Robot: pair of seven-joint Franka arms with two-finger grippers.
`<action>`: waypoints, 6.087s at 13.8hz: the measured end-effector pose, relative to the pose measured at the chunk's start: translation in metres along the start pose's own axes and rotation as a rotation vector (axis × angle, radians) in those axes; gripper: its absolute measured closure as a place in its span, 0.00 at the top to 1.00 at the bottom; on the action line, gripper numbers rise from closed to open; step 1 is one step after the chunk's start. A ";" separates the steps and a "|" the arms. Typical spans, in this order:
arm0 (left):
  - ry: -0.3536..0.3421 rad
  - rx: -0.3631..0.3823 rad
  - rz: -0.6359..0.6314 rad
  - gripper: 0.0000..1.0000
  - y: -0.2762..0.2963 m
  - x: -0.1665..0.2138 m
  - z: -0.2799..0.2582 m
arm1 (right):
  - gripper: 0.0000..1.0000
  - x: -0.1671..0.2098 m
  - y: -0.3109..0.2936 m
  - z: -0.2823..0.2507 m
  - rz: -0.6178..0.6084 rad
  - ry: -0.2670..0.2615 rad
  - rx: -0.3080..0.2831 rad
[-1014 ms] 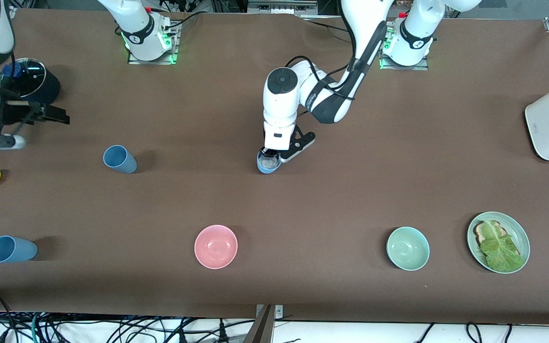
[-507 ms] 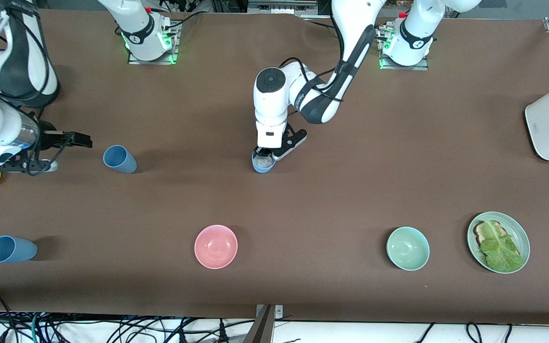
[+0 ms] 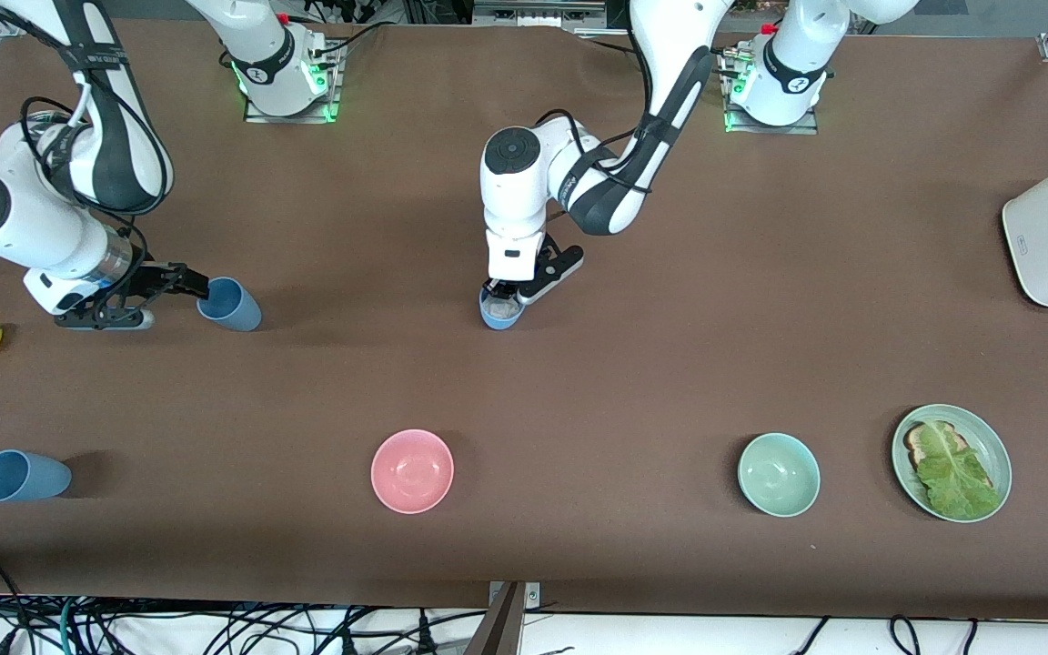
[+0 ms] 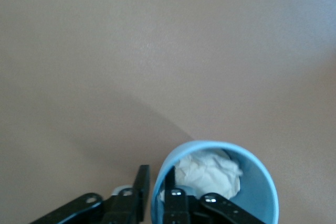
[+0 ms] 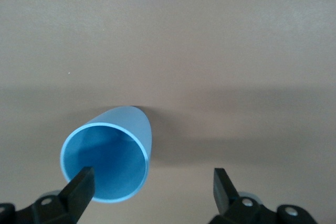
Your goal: Stack blue cups with both arms
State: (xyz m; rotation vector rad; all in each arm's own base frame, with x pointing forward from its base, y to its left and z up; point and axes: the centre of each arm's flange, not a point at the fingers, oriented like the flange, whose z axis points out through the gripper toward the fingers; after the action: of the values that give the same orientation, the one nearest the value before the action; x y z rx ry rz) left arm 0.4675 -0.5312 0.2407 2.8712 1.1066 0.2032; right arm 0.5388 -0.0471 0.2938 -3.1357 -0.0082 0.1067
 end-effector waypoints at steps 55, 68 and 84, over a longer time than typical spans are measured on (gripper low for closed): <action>-0.179 0.092 0.677 1.00 -0.243 0.488 -0.334 | 0.05 -0.014 -0.478 -0.071 0.350 -0.118 0.031; -0.145 0.090 0.637 1.00 -0.282 0.490 -0.389 | 0.17 -0.014 -0.482 -0.056 0.344 -0.123 0.012; -0.180 0.101 0.651 1.00 -0.298 0.473 -0.394 | 1.00 0.036 -0.382 -0.138 0.242 -0.044 0.001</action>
State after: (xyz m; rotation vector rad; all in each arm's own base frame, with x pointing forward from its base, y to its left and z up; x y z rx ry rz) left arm 0.5601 0.0097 0.6487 3.1543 0.1318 -0.0905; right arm 0.5818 0.3349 0.4311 -3.1180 0.3712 0.1759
